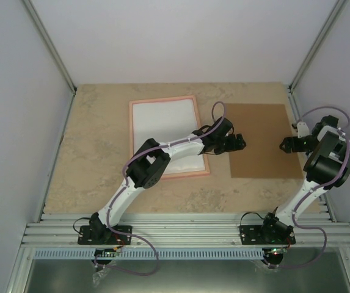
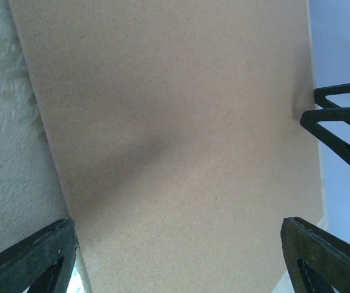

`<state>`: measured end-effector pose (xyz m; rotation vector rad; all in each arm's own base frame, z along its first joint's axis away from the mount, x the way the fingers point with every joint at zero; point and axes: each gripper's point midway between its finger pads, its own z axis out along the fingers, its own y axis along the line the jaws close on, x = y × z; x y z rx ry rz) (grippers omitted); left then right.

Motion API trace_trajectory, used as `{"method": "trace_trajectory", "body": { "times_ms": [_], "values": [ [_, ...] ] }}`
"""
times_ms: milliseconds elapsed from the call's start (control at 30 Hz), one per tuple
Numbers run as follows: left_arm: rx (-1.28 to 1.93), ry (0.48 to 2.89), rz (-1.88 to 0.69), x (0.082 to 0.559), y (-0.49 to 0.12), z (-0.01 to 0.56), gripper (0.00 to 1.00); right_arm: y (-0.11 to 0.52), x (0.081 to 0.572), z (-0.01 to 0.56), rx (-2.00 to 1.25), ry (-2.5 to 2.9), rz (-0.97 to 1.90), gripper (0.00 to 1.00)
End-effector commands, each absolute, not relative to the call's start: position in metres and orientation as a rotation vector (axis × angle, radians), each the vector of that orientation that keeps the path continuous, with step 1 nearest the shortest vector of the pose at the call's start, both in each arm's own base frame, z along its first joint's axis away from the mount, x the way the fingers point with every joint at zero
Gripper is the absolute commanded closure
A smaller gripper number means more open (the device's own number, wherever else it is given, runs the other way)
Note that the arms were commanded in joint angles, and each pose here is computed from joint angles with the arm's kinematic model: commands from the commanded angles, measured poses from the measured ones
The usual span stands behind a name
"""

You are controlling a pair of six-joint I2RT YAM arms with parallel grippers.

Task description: Put the photo into the frame

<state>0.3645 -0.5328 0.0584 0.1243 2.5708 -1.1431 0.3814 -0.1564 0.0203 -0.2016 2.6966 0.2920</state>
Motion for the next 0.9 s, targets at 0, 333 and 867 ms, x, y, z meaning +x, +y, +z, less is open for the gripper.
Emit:
{"method": "trace_trajectory", "body": {
  "times_ms": [0,333,867],
  "values": [
    [0.276,2.293,-1.352,0.363,-0.561,0.161,0.07,-0.085,0.335,-0.014,-0.176,2.828,0.678,0.15],
    [0.211,2.326,-1.317,0.362,-0.514,0.163,0.07,-0.051,0.336,-0.006,-0.253,2.803,0.724,0.16],
    [0.206,2.414,-1.153,0.36,-0.436,0.145,0.07,0.019,0.337,0.002,-0.37,2.75,0.9,0.16]
  ]
}}
